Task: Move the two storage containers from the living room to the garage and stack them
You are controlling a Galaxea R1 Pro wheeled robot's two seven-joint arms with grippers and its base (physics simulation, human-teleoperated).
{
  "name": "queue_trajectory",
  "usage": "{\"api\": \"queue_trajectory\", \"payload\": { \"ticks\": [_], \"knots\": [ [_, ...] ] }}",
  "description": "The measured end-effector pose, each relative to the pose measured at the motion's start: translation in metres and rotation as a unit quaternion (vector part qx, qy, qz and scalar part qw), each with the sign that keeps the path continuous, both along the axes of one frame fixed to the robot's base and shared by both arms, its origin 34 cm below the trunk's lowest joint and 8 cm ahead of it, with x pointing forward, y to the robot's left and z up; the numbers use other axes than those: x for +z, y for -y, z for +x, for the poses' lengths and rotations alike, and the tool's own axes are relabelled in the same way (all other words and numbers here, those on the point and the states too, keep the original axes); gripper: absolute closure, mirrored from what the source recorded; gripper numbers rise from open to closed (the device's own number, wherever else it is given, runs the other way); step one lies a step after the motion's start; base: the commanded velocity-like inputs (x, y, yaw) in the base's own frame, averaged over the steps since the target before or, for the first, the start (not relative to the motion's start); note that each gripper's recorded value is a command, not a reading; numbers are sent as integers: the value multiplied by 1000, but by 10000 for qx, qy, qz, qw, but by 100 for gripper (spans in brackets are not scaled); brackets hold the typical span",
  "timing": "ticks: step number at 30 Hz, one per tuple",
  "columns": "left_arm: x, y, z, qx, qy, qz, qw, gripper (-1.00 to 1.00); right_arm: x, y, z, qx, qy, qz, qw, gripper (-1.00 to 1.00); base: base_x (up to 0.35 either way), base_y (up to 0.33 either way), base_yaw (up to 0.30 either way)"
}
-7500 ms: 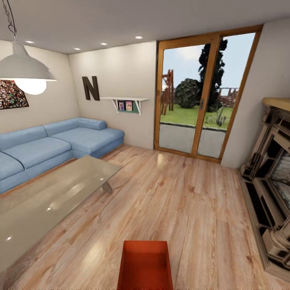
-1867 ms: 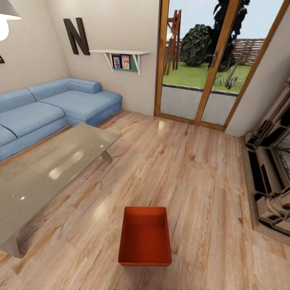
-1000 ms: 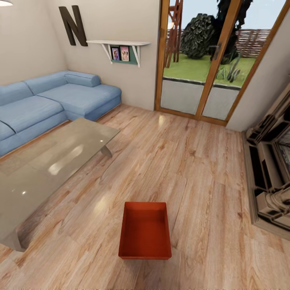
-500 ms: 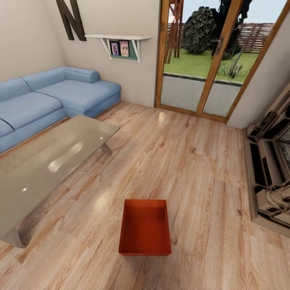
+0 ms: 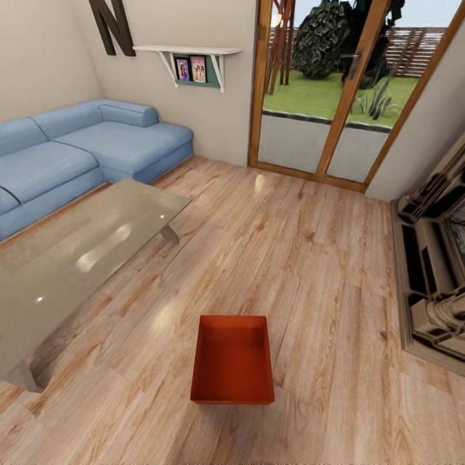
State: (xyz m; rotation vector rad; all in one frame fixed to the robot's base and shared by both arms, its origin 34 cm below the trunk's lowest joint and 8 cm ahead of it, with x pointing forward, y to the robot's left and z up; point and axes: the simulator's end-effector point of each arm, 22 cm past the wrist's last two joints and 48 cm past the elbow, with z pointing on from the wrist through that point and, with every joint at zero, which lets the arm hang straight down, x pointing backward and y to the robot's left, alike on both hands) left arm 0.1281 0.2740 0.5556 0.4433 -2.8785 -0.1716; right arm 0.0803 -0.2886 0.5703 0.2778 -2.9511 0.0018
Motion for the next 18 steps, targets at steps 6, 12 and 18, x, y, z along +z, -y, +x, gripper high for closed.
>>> {"api": "queue_trajectory", "payload": {
  "ticks": [6, 12, 18],
  "knots": [
    [0, 0, -4, -2, -49, 0, 10000, -100, 0, 0, -4, -7, -43, -5, 10000, -100, 0, 0, 0],
    [0, 0, -8, 0, -97, 0, 10000, -100, 1, -1, -7, -8, -87, -5, 10000, -100, 0, 0, 0],
    [0, 0, -11, 0, -136, 0, 9999, -100, 1, -1, -9, -7, -100, 5, 9999, -100, 0, 0, 0]
  ]
}}
